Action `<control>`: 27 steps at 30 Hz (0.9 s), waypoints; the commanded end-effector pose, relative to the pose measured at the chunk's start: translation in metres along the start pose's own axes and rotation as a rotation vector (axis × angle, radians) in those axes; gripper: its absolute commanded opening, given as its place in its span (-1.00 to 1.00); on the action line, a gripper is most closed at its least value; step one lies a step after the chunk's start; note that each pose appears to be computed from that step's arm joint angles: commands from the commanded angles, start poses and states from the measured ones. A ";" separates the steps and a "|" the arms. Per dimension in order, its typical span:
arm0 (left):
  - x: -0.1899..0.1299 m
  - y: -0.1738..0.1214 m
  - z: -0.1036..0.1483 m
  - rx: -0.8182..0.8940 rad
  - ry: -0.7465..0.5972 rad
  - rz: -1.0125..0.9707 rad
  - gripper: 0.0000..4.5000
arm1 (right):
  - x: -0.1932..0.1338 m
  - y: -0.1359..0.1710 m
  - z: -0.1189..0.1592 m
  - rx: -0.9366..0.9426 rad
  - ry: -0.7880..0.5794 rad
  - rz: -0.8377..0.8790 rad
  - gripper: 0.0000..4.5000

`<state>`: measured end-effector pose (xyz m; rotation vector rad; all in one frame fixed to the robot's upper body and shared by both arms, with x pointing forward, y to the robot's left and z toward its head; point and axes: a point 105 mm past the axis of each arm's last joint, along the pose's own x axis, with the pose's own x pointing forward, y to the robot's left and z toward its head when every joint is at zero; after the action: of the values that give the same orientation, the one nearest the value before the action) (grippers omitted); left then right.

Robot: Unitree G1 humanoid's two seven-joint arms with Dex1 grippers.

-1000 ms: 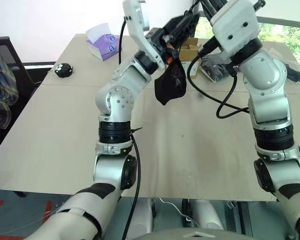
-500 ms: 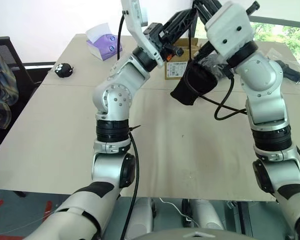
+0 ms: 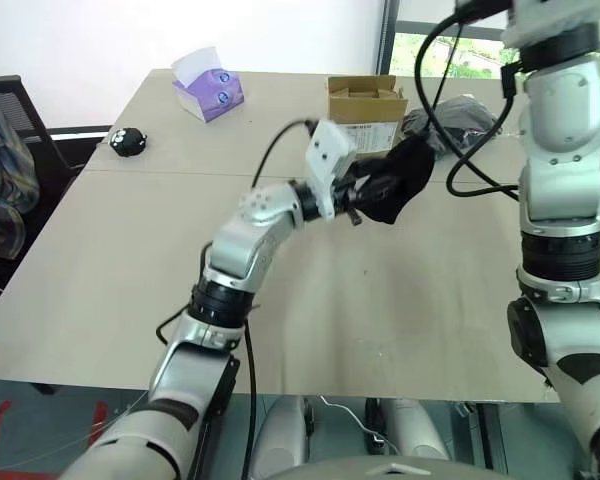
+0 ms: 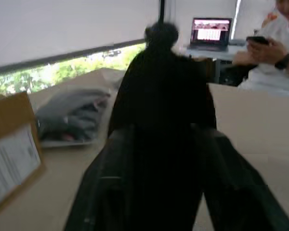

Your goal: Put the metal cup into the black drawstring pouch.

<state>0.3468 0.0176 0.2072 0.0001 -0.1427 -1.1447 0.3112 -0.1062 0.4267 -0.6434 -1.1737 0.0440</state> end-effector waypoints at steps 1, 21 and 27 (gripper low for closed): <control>-0.008 -0.015 0.044 0.013 -0.141 -0.096 0.11 | -0.015 0.029 -0.005 0.044 0.040 0.198 -0.71; -0.168 -0.009 -0.112 0.052 0.363 0.372 0.11 | -0.318 0.038 -0.097 0.864 0.849 0.662 0.66; -0.189 -0.022 -0.129 -0.011 0.366 0.428 0.11 | -0.373 0.004 -0.116 0.888 1.002 0.657 0.66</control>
<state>0.2683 0.1658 0.0636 0.1768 0.1551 -0.7224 0.2621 -0.2791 0.0763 -0.1361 0.1485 0.6700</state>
